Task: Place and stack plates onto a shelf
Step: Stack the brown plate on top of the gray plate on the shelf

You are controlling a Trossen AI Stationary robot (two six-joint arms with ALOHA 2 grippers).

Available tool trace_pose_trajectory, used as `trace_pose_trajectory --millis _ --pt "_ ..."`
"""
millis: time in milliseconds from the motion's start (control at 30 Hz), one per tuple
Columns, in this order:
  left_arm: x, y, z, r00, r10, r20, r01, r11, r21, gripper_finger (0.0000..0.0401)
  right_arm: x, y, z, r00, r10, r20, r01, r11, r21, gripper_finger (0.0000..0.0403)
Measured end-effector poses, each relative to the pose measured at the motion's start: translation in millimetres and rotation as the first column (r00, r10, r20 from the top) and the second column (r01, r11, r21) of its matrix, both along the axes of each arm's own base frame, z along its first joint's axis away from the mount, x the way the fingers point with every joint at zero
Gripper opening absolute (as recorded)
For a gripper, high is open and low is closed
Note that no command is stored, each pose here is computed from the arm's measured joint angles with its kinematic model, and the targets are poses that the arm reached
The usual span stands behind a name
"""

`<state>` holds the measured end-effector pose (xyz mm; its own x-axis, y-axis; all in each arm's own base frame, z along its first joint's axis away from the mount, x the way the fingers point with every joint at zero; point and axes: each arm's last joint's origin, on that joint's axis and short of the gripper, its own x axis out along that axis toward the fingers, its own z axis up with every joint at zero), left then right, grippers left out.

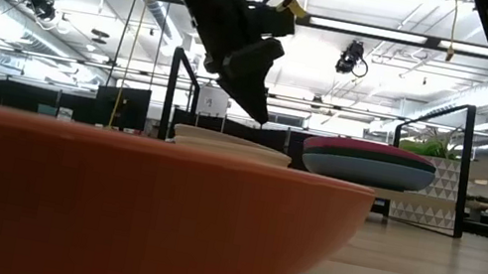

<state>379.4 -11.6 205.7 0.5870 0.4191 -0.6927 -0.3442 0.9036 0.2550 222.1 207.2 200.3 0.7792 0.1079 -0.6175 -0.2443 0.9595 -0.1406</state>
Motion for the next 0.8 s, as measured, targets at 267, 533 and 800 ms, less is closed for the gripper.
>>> trace_pose_trajectory --millis 267,533,800 --pt "0 -7 6 1.0 -0.031 0.002 0.031 0.999 0.012 0.0105 0 0 0 1.0 0.0 0.0 0.0 1.0 0.0 0.0119" --pt "2 -29 69 0.992 -0.122 0.032 0.121 0.992 0.038 0.0105 -1 1 -1 1.0 0.012 -0.017 -0.011 1.0 0.016 0.0119" --pt "-36 -47 104 0.992 -0.118 -0.038 0.118 0.993 0.022 0.0105 -3 1 -4 0.999 0.012 -0.048 -0.01 0.999 0.047 0.0119"
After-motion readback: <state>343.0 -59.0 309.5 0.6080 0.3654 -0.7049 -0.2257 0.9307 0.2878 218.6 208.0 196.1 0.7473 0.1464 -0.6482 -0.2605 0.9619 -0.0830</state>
